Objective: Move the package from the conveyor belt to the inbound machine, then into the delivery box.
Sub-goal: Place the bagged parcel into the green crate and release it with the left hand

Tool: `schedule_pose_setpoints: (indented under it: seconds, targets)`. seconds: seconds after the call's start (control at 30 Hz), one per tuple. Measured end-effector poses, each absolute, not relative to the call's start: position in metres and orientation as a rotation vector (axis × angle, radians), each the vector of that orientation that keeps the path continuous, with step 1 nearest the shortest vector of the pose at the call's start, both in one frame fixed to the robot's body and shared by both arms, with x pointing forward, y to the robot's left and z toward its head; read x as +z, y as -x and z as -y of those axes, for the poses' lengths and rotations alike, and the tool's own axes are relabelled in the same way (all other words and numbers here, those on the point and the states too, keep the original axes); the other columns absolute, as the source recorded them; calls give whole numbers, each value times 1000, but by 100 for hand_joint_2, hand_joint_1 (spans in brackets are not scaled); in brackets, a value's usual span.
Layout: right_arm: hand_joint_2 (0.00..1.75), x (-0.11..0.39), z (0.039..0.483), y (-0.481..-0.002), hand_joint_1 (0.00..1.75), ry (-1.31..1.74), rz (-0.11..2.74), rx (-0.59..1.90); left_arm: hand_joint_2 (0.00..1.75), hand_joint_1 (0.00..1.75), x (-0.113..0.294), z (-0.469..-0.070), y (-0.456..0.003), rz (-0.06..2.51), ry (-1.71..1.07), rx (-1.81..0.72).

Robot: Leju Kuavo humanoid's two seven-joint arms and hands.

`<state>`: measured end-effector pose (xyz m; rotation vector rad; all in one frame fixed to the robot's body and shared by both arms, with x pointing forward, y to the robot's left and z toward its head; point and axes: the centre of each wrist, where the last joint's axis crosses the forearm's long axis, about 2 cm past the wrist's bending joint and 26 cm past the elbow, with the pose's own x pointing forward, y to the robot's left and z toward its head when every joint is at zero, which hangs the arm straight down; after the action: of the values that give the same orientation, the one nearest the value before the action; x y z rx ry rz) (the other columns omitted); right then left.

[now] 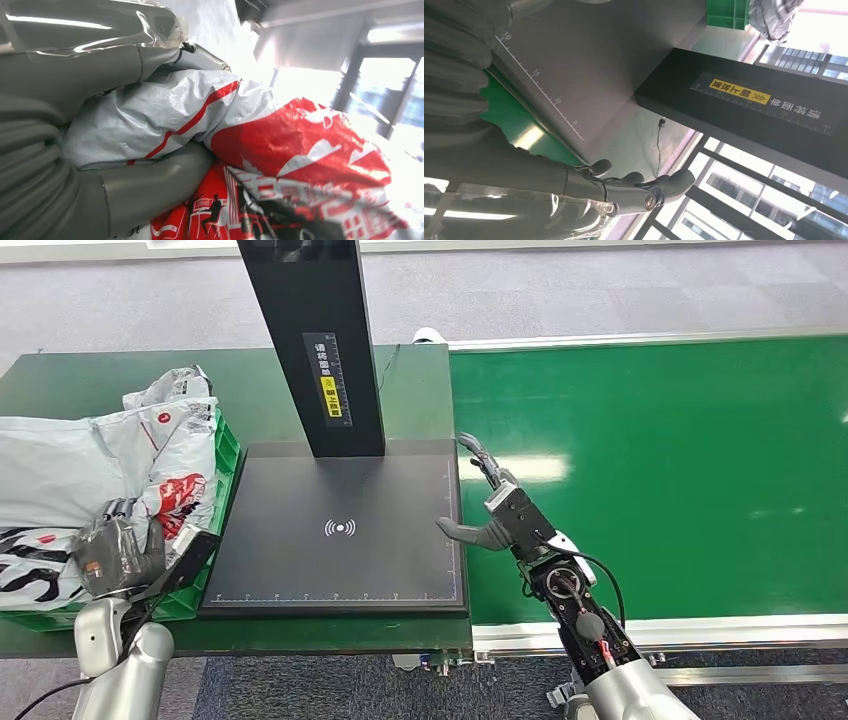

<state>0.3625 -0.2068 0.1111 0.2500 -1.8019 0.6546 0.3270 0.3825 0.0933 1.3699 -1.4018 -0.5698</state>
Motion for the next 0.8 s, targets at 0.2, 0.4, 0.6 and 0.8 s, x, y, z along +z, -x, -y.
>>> schedule_pose_setpoints:
  seconds: [0.2,0.4,0.6,0.8]
  targets:
    - [175,113,206,-367,0,-253,1805,666,175,0,91,-382,-331,1285,-1348,-465]
    - [175,115,204,-370,0,-258,1800,677,175,0,85,-394,-315,1360,-1434,-394]
    - [175,114,201,-369,0,-269,1794,673,175,0,93,-405,-295,1621,-1490,-341]
    - [175,113,195,-369,0,-281,1791,682,175,0,97,-410,-277,1698,-1563,-148]
